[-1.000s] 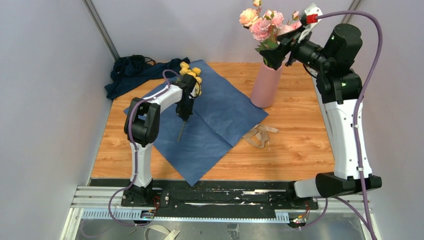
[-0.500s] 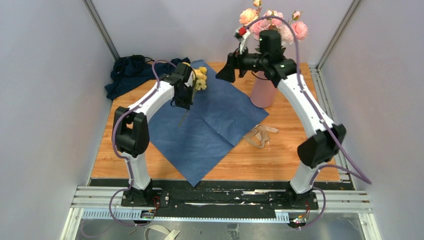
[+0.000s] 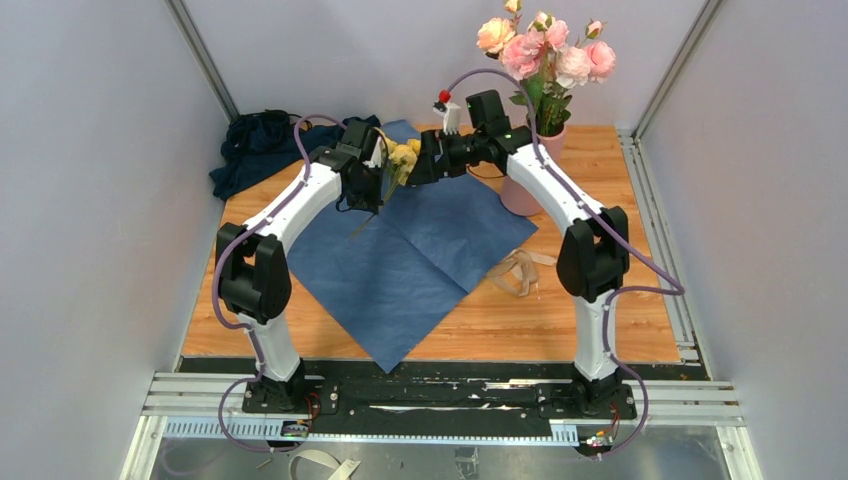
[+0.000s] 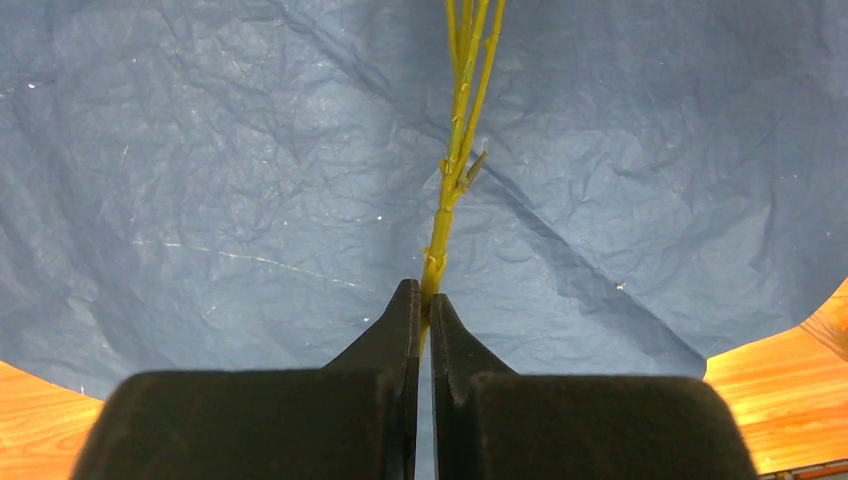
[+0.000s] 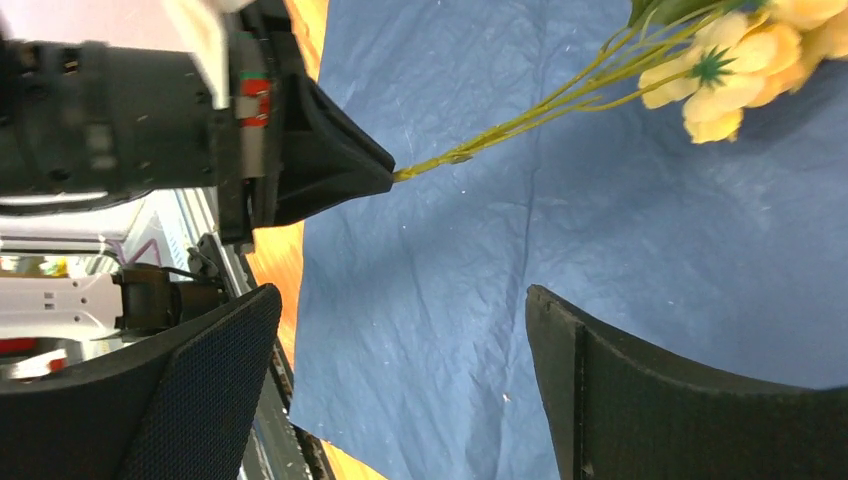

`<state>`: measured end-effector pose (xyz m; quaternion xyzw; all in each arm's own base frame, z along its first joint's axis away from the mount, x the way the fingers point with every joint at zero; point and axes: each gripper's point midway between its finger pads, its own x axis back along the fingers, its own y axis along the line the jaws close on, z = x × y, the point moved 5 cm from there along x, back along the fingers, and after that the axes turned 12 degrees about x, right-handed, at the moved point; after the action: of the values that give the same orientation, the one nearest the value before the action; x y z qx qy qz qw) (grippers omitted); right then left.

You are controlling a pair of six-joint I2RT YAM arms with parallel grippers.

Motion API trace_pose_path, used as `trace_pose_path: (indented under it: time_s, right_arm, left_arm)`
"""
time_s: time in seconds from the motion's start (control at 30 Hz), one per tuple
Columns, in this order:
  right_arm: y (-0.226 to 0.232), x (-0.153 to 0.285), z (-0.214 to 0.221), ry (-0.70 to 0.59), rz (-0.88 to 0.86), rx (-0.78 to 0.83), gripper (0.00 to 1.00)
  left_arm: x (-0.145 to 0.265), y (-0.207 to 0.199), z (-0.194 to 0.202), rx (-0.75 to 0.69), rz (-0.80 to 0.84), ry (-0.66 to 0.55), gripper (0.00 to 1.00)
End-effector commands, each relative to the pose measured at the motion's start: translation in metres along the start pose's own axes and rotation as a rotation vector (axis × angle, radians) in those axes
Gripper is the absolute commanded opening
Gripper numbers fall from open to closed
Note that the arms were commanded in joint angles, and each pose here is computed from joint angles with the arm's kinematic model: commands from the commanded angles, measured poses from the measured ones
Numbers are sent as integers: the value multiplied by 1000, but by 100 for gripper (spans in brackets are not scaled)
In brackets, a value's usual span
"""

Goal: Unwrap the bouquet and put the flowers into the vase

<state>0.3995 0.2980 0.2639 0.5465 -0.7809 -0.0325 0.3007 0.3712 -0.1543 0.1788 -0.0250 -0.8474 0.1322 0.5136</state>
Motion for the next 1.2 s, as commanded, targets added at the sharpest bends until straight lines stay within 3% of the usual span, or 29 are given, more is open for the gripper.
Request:
trace_pose_path:
  time_s: [0.0, 0.4, 0.73, 1.0, 1.13, 1.17]
  right_arm:
    - [13, -29, 4, 37, -57, -128, 95]
    - [-2, -93, 28, 38, -137, -320, 93]
    - [-25, -127, 60, 82, -120, -409, 89]
    - [-48, -146, 61, 74, -112, -439, 83]
    - [-60, -147, 57, 45, -103, -451, 75]
    - [-61, -147, 56, 40, -101, -453, 66]
  left_arm:
    - [6, -7, -1, 2, 33, -12, 0]
    - [12, -10, -1, -4, 54, -12, 0]
    - [5, -14, -2, -4, 67, 21, 0]
    - [4, -11, 0, -38, 47, 35, 0]
    - [3, -8, 4, -41, 38, 53, 0]
    - [2, -8, 5, -40, 35, 57, 0]
